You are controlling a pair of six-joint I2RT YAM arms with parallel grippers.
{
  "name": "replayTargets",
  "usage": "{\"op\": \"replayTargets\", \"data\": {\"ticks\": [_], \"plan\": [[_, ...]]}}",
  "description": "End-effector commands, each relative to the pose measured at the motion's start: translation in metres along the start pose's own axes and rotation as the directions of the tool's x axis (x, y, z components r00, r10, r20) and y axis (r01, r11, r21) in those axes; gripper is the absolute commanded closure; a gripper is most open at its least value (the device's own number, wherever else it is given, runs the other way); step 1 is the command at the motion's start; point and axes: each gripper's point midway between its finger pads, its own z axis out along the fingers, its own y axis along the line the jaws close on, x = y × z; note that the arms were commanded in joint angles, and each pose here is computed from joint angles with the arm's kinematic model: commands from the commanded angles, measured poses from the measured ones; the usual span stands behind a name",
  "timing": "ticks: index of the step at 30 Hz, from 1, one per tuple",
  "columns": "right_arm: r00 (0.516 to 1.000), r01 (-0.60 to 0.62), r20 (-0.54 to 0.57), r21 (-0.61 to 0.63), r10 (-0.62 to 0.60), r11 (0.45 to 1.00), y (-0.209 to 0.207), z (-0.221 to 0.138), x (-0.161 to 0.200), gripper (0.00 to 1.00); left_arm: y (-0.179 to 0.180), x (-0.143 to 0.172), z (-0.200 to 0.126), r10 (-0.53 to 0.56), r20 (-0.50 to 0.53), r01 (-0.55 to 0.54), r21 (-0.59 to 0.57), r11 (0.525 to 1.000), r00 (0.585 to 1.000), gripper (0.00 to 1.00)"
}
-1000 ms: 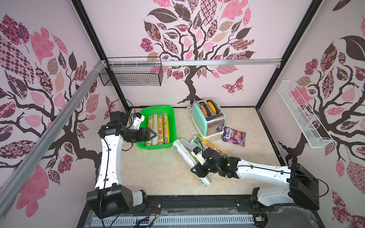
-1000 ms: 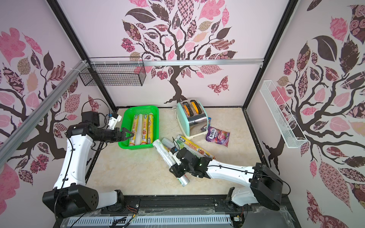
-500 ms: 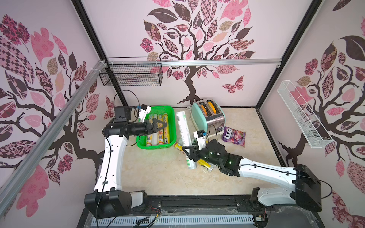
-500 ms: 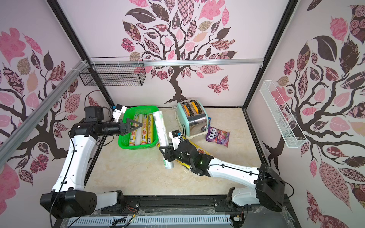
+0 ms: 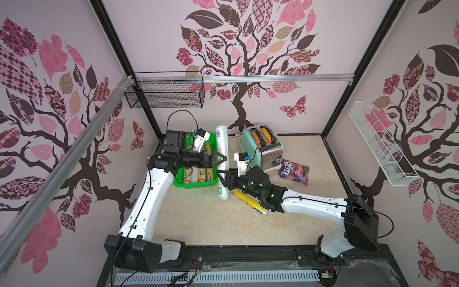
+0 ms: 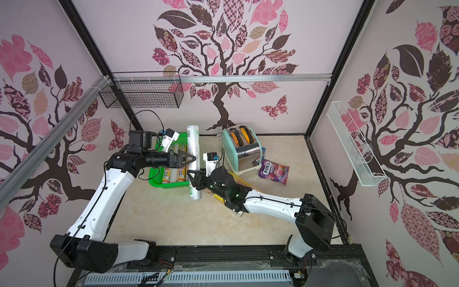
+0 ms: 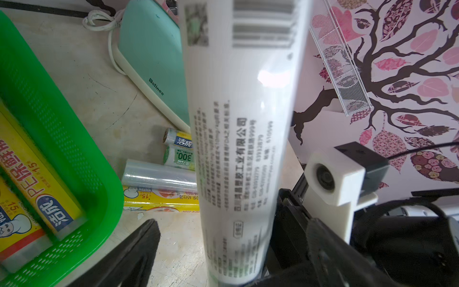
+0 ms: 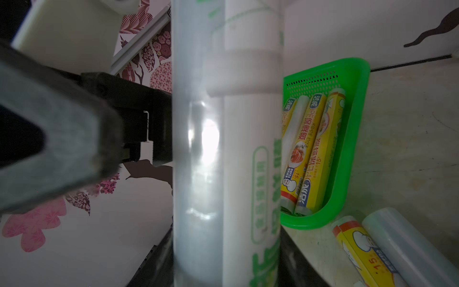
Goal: Put the plastic wrap into the basket
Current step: Pick up the plastic wrap from the center of the board.
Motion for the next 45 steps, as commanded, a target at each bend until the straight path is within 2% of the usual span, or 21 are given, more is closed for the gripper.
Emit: {"op": "replayTargets", "data": {"ticks": [1, 9, 19, 23, 30, 35, 40, 45], "plan": [[0.988, -0.014, 0.153, -0.124, 0.033, 0.992, 0.044, -0.001, -0.053, 0.59, -0.001, -0.005, 0.006, 0.031, 0.008, -0.030, -0.022, 0.999, 0.999, 0.14], [0.983, 0.010, 0.182, -0.125, 0.013, 0.992, 0.047, 0.008, -0.058, 0.59, -0.005, -0.004, 0.019, 0.000, -0.027, 0.001, 0.023, 1.000, 1.000, 0.18], [0.985, 0.023, 0.175, -0.121, -0.002, 0.992, 0.045, 0.016, -0.053, 0.59, 0.000, -0.005, 0.027, -0.020, -0.052, 0.022, 0.031, 0.999, 0.998, 0.46], [0.986, 0.026, 0.168, -0.099, -0.009, 0.995, 0.040, 0.017, -0.051, 0.49, 0.002, -0.004, 0.027, -0.008, -0.058, 0.009, 0.017, 1.000, 0.998, 0.54], [0.994, 0.065, 0.093, -0.145, -0.052, 0.987, 0.044, 0.015, -0.033, 0.31, 0.008, 0.002, 0.025, 0.001, -0.077, -0.002, -0.009, 1.000, 0.997, 0.54], [0.997, 0.076, 0.024, -0.141, -0.074, 0.987, 0.037, 0.005, -0.016, 0.23, 0.021, 0.000, 0.017, -0.002, -0.068, -0.002, -0.058, 0.998, 0.998, 0.54], [0.993, 0.102, -0.048, -0.152, -0.110, 0.983, 0.030, -0.015, 0.005, 0.16, 0.053, -0.002, 0.004, -0.012, -0.053, 0.002, -0.171, 0.985, 0.999, 0.54], [0.977, 0.139, -0.144, -0.132, -0.158, 0.981, 0.014, -0.034, 0.031, 0.16, 0.090, 0.008, -0.009, 0.024, -0.089, -0.052, -0.328, 0.943, 0.996, 0.53]]}}
